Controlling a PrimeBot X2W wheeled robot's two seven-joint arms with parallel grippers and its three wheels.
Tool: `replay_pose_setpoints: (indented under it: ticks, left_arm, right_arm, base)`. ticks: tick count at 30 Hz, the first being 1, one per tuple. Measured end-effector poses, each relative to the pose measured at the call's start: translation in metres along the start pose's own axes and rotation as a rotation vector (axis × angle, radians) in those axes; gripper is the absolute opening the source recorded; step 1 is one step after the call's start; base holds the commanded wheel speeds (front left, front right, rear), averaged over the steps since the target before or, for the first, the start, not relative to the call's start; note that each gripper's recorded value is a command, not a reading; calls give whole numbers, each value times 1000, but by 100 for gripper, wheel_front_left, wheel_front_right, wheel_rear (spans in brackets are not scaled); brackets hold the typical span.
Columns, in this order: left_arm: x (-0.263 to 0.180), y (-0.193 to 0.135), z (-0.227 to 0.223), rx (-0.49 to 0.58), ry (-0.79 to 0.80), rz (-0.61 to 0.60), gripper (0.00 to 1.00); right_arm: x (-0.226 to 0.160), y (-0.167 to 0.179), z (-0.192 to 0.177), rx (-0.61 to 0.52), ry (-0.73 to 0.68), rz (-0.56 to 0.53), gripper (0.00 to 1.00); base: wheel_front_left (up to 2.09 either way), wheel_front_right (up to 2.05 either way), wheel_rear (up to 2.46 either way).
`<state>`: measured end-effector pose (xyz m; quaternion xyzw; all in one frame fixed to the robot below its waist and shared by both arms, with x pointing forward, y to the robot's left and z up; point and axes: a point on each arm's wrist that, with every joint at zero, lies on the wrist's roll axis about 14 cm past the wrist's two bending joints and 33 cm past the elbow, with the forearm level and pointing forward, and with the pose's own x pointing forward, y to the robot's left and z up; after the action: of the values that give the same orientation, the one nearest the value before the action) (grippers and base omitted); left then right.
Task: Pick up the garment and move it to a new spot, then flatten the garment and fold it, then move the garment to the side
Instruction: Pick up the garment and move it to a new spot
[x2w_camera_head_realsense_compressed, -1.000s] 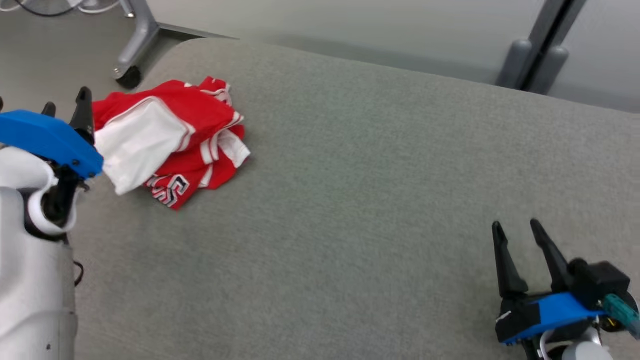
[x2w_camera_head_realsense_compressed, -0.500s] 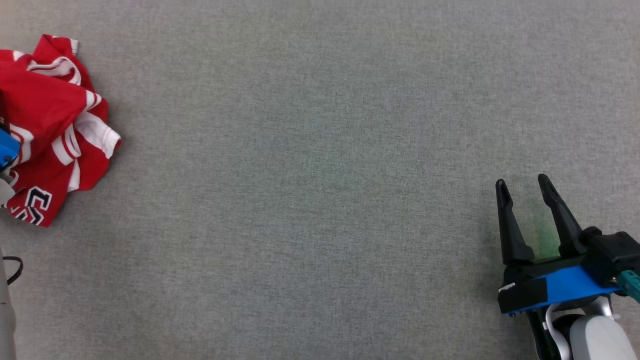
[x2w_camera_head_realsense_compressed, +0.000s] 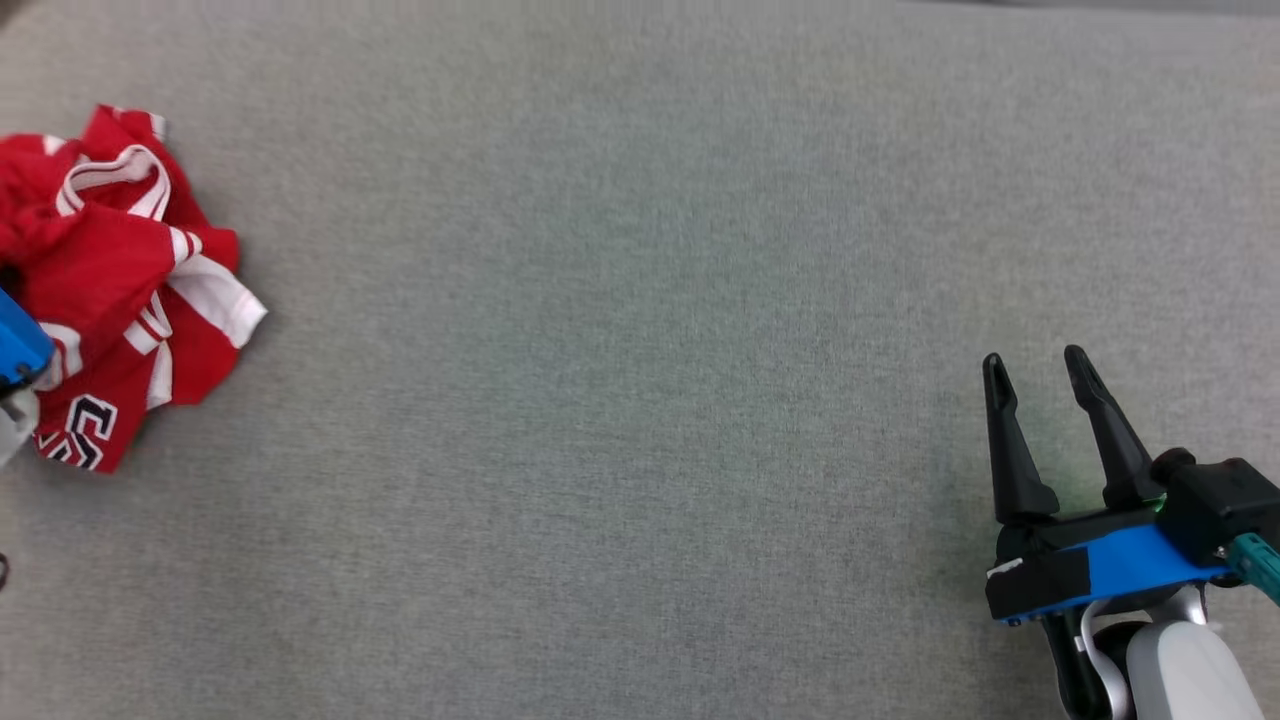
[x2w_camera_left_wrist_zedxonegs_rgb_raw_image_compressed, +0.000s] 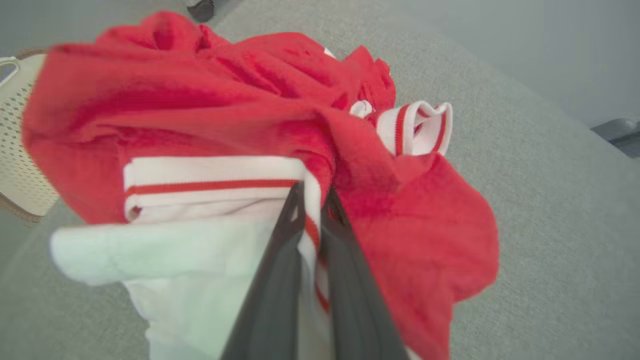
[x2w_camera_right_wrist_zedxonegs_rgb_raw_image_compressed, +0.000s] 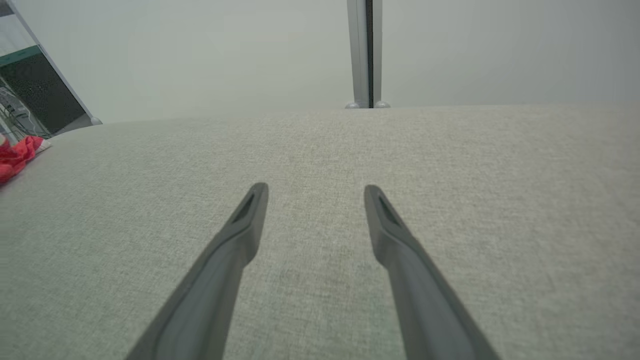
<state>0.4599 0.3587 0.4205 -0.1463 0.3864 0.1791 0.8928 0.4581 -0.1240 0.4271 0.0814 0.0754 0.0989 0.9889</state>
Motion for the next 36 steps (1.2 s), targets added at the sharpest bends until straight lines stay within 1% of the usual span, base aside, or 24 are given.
replay_pose_setpoints:
  ticks: [3,6,9,13,17,21,24,26,32,34,36]
  left_arm:
    - [-27,-7,34,53,-101,-46,0]
    - [-64,-17,73,101,-220,-87,0]
    - [-107,-37,115,148,-360,-153,0]
    - [-167,-86,156,208,-534,-304,0]
    - [-215,-148,165,309,-630,-482,0]
    - [-247,-222,140,416,-629,-714,0]
    - [-260,-268,110,511,-600,-849,0]
    - [-259,-293,82,558,-539,-932,0]
    - [-246,-350,-2,673,-350,-1108,0]
    - [-234,-361,-33,710,-274,-1134,0]
    - [-219,-369,-65,724,-193,-1153,0]
  right_arm:
    - [-4,5,13,15,-37,9,100]
    - [-11,12,26,30,-75,21,100]
    - [-20,16,40,52,-115,27,100]
    - [-34,13,56,77,-170,11,100]
    - [-48,10,65,91,-198,-3,100]
    - [-61,3,69,97,-216,-29,100]
    - [-69,-8,73,97,-233,-63,100]
    - [-74,-13,75,99,-242,-79,100]
    - [-95,-35,78,108,-262,-152,100]
    - [-103,-44,77,113,-265,-185,100]
    - [-112,-54,76,114,-266,-219,100]
  base:
    - [0,0,0]
    - [0,0,0]
    - [0,0,0]
    - [0,0,0]
    - [0,0,0]
    - [0,0,0]
    - [0,0,0]
    - [0,0,0]
    - [0,0,0]
    - [0,0,0]
    - [0,0,0]
